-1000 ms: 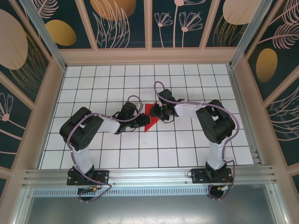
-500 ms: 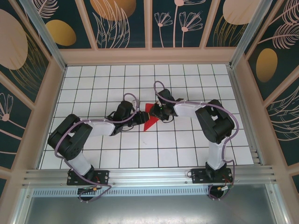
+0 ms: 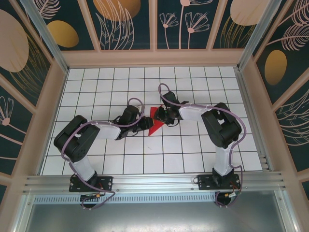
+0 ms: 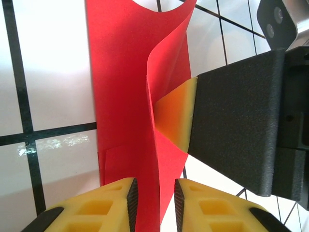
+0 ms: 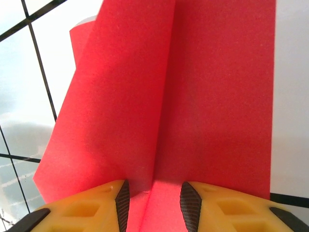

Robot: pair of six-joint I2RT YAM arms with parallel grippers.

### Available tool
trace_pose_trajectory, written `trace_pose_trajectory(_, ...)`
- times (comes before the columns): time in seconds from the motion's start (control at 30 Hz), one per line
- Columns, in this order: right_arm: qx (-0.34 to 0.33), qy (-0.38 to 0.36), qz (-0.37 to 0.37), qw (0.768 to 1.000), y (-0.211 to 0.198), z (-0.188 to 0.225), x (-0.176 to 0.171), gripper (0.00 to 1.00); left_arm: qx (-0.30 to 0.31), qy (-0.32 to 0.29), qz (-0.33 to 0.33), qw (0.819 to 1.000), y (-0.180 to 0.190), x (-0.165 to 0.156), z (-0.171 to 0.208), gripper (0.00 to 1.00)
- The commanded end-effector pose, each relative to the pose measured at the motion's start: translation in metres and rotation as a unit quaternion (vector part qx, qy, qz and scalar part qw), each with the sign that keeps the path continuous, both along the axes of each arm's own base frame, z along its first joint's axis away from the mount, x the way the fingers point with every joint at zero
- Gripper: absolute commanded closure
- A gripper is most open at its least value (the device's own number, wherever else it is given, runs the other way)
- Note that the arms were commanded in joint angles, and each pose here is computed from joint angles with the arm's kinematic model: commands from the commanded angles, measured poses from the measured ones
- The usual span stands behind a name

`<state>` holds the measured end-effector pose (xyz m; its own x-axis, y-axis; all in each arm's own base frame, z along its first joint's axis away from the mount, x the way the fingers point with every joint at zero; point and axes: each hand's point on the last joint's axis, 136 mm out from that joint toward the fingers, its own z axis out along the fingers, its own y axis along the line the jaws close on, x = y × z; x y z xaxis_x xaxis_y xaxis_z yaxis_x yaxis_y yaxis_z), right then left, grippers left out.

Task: Fold a paper plane with a square sheet of paper (pick it up from the middle)
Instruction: Fourth fold the wing at the center of the table.

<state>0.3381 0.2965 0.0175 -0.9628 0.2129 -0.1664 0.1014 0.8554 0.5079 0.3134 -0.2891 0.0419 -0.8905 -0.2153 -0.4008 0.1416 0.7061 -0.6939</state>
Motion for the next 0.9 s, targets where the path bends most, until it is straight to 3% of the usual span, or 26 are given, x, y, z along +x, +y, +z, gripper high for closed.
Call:
trace_pose_trajectory(0.0,-0.124,0.076,-0.032,0.989,-0.048,-0.071,-0.030,0.59,-0.007,-0.042,0.015,0.999,0.005,0.008,0.025,0.72)
trace_pose_trajectory(0.33,-0.128,0.087,-0.040,0.987,-0.049,-0.076,-0.032,0.57,-0.058,-0.057,-0.019,0.997,-0.006,-0.002,0.044,0.78)
trace_pose_trajectory(0.87,-0.132,0.090,-0.044,0.986,-0.051,-0.078,-0.034,0.56,0.007,-0.017,-0.010,1.000,-0.006,0.011,-0.004,0.84)
